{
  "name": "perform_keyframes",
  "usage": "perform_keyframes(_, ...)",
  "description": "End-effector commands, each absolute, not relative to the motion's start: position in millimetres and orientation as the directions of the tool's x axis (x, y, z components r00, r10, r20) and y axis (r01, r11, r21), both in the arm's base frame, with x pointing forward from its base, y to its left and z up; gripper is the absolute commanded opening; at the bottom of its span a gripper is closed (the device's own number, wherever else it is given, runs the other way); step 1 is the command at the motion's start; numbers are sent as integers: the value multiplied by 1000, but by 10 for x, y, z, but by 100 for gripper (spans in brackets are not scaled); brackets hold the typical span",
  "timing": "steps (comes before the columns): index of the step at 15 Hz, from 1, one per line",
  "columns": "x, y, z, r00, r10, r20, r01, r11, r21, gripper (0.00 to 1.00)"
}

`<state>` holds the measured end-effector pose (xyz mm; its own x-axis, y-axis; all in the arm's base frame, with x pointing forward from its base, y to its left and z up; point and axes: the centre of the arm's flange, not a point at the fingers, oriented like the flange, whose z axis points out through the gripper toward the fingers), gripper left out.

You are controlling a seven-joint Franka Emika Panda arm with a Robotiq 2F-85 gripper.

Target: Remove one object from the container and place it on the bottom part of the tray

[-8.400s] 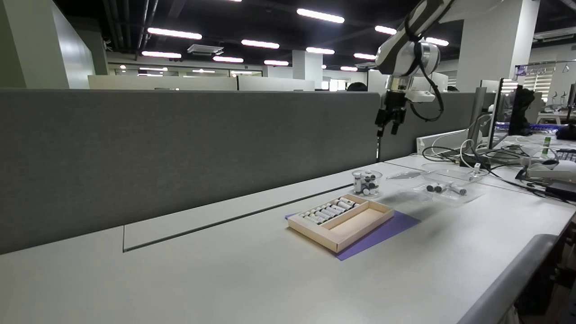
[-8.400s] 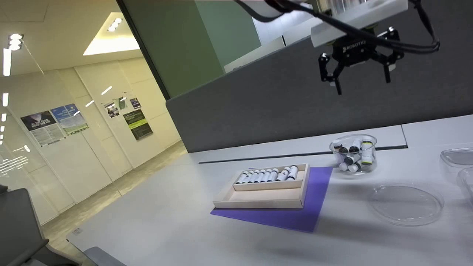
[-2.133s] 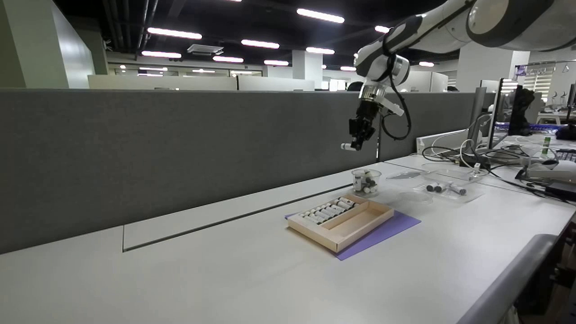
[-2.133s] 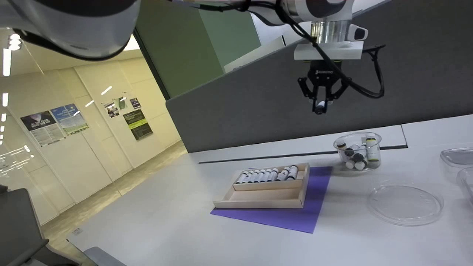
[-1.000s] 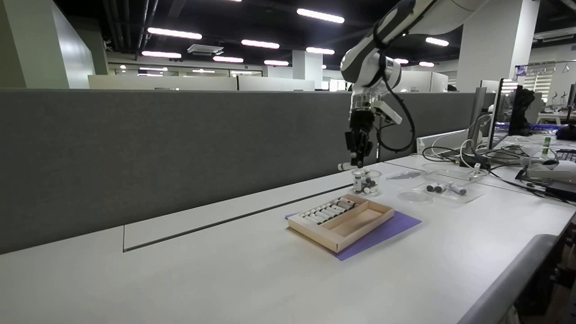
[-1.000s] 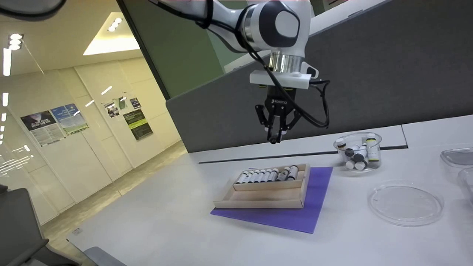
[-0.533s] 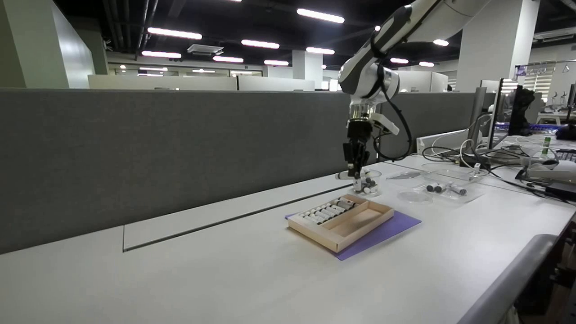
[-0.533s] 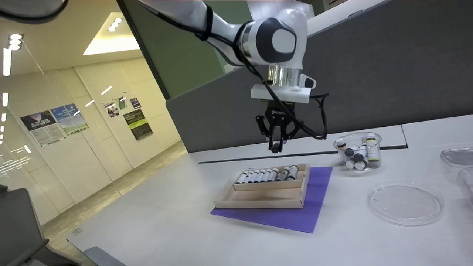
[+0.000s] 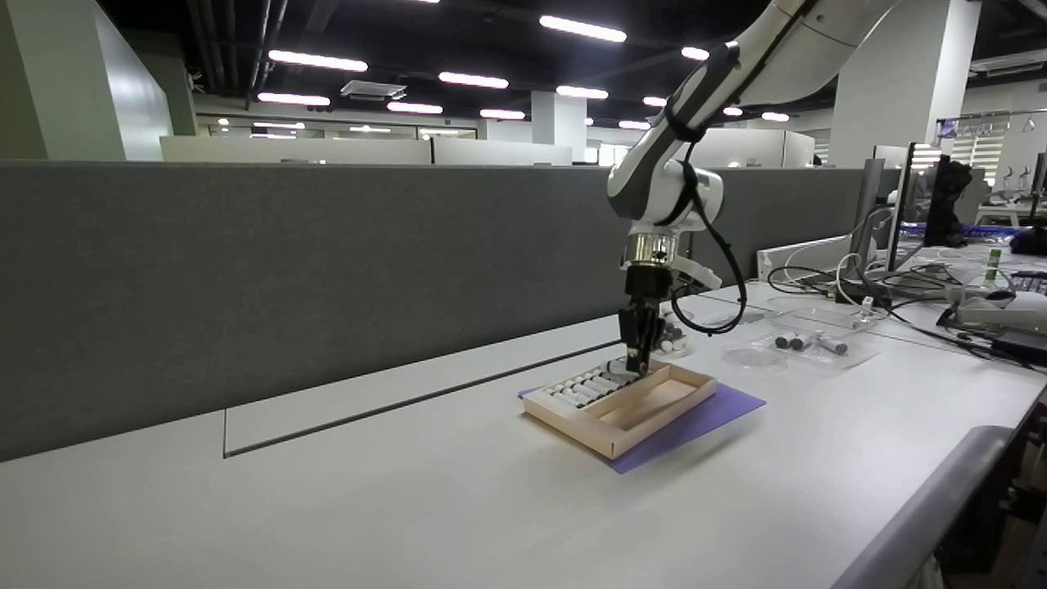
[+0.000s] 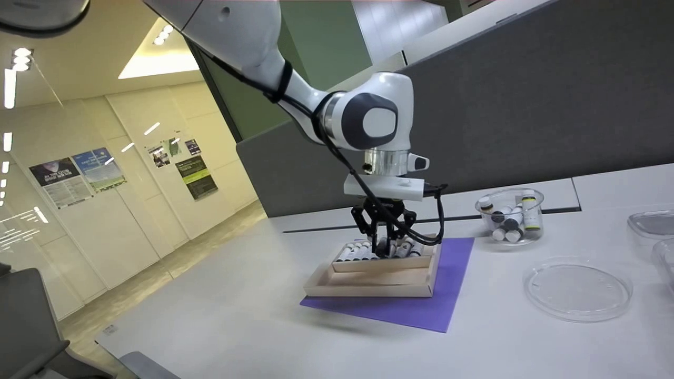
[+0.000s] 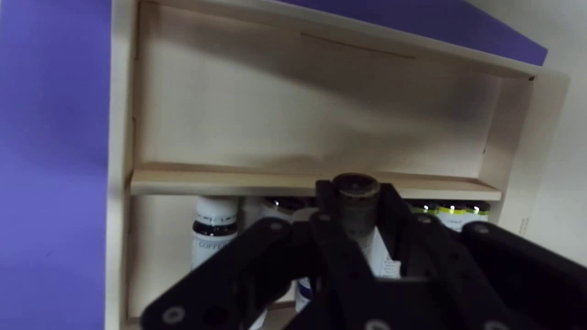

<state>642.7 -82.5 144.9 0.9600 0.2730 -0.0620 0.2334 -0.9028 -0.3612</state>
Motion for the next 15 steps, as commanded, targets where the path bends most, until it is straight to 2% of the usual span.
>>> perform_keyframes(1, 6056, -696, 1432, 953, 300, -29, 274, -901, -336, 5)
perform_keyframes(8, 5722, -435, 1399, 933, 355, 47, 354, -894, -275, 5)
perform_keyframes(15, 5442, -249, 1369, 923, 382, 40, 378, -887, -265, 5)
